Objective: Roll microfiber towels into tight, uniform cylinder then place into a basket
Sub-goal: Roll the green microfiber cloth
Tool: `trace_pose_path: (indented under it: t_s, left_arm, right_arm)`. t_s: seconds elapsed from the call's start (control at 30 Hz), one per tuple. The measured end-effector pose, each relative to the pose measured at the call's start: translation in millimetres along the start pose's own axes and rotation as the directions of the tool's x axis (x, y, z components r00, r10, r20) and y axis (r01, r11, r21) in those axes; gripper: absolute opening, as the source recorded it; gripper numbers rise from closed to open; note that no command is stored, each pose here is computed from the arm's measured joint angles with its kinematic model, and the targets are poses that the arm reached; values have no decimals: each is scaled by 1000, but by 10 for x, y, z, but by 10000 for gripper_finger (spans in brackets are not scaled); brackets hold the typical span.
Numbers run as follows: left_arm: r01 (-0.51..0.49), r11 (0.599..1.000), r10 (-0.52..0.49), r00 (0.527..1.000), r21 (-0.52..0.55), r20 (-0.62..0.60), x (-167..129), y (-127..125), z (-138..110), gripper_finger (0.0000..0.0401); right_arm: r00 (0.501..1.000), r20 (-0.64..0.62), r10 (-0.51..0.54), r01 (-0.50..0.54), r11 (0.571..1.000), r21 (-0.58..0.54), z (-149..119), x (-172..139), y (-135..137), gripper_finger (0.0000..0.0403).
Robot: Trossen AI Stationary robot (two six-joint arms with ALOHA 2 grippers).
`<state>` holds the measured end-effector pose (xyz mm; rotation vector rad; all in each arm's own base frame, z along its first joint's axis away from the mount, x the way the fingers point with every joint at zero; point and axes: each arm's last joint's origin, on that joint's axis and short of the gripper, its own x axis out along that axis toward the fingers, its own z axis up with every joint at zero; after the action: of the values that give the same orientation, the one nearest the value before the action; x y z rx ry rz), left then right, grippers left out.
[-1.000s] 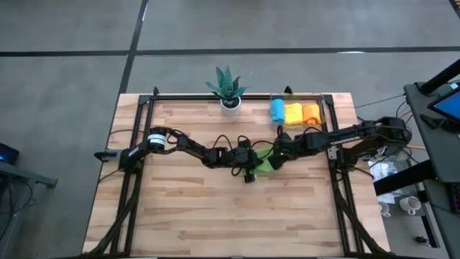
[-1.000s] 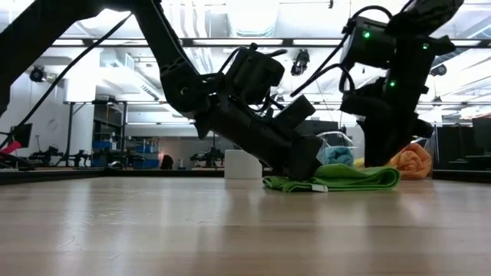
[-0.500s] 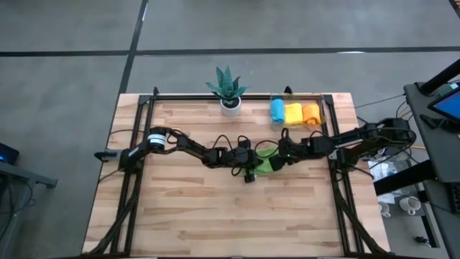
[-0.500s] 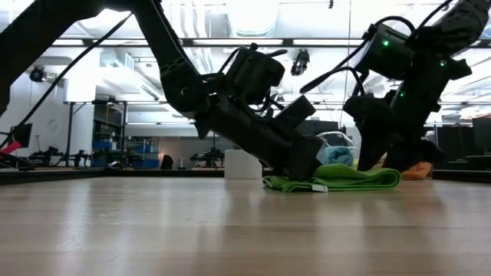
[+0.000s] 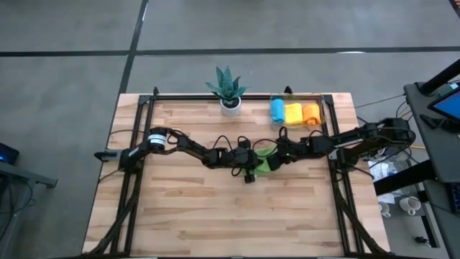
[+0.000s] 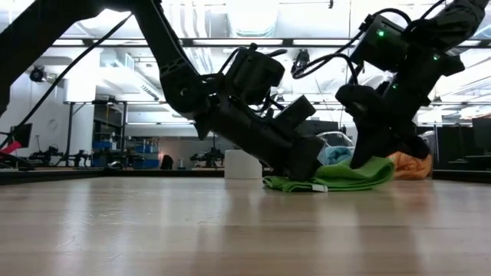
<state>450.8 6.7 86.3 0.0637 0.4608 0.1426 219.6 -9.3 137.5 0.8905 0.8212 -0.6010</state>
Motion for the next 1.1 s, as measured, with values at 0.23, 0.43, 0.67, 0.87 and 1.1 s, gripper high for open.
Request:
trace_pose_path:
  t_s: [0.23,0.43,0.67,0.87,1.1]
  left_arm:
    - [-12,1000,13,997,-12,75,5,-1,52,0]
    - [-16,1000,15,996,14,92,-26,6,118,0]
    - [-15,1000,14,994,10,110,-33,2,161,0]
    - [-19,1000,19,996,7,93,16,-22,65,0]
    - [-46,999,48,995,-21,91,45,11,35,0]
  right_arm:
    - [995,-23,-92,90,992,-84,104,-117,128,13]
    - [973,-40,-227,218,964,-155,177,-258,187,12]
    - [961,-39,-275,264,947,-181,202,-314,202,12]
    - [962,-36,-269,259,949,-179,205,-312,207,11]
    - [967,-27,-253,246,956,-158,231,-328,246,11]
